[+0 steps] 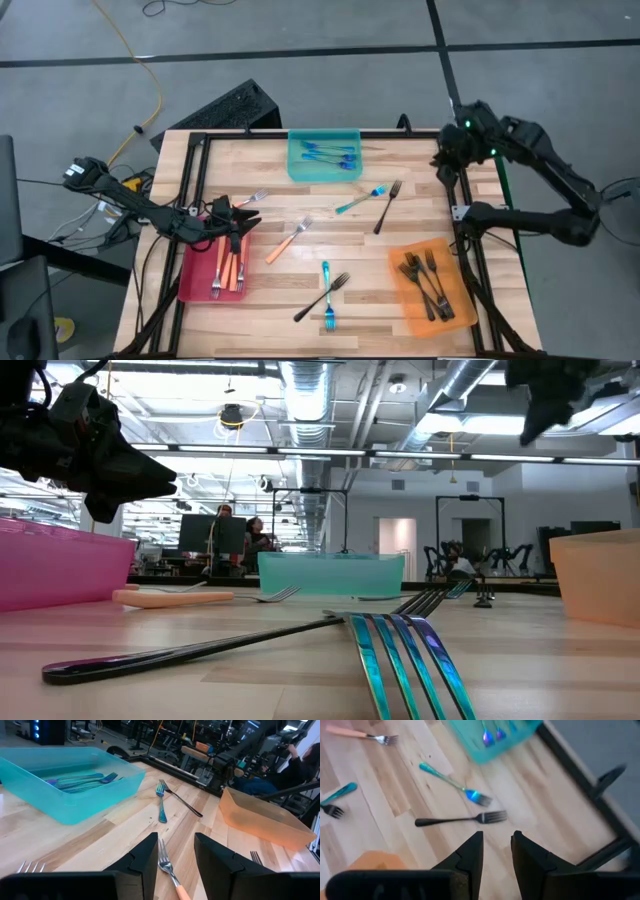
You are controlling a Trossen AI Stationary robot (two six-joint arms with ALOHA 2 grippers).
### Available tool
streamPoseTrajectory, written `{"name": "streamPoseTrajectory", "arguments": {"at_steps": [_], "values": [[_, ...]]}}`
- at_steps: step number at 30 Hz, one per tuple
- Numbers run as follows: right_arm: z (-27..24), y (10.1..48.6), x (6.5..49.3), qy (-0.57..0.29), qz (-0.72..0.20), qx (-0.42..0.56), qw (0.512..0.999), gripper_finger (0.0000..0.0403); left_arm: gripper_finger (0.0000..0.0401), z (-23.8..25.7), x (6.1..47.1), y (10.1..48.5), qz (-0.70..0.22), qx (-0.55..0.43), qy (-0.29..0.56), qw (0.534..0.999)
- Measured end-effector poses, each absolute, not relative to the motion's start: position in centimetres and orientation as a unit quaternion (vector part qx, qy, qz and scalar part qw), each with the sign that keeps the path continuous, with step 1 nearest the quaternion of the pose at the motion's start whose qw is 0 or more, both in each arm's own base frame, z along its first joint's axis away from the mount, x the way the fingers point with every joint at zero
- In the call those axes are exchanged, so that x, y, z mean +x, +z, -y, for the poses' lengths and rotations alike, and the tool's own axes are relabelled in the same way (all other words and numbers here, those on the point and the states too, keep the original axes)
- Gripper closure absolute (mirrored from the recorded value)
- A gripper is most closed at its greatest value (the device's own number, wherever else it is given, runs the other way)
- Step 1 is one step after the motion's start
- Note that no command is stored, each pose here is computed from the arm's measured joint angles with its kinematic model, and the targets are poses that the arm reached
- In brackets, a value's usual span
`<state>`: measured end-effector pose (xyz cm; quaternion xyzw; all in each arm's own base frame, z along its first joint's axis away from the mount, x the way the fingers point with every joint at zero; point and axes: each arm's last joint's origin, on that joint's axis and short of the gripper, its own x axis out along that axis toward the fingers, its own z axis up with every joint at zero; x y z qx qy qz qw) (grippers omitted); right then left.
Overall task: Sort silverware by color (type)
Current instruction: Put the black fork into the orange bin
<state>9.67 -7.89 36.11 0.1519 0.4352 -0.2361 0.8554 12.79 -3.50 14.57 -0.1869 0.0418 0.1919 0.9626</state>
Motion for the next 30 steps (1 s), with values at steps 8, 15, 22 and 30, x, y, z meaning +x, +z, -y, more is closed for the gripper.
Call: {"name": "streamPoseTrajectory", "arguments": {"at_steps": [8,15,22,30], "values": [[7.5,29.1,9.6,-0.269,-0.413,0.237,0.837,0.028,0.0289,3.5,12.8,14.5,-0.044,-0.181,0.191,0.964],[7.2,24.2,12.3,-0.209,-0.373,0.233,0.873,0.028,0.0289,3.5,12.8,14.5,-0.044,-0.18,0.191,0.964],[4.2,22.2,17.8,-0.065,-0.26,0.188,0.945,0.028,0.0289,3.5,12.8,14.5,-0.043,-0.183,0.192,0.963],[-2.8,21.3,24.2,0.053,-0.168,0.069,0.982,0.028,0.0289,3.4,12.8,14.6,-0.038,-0.192,0.201,0.96]]}}
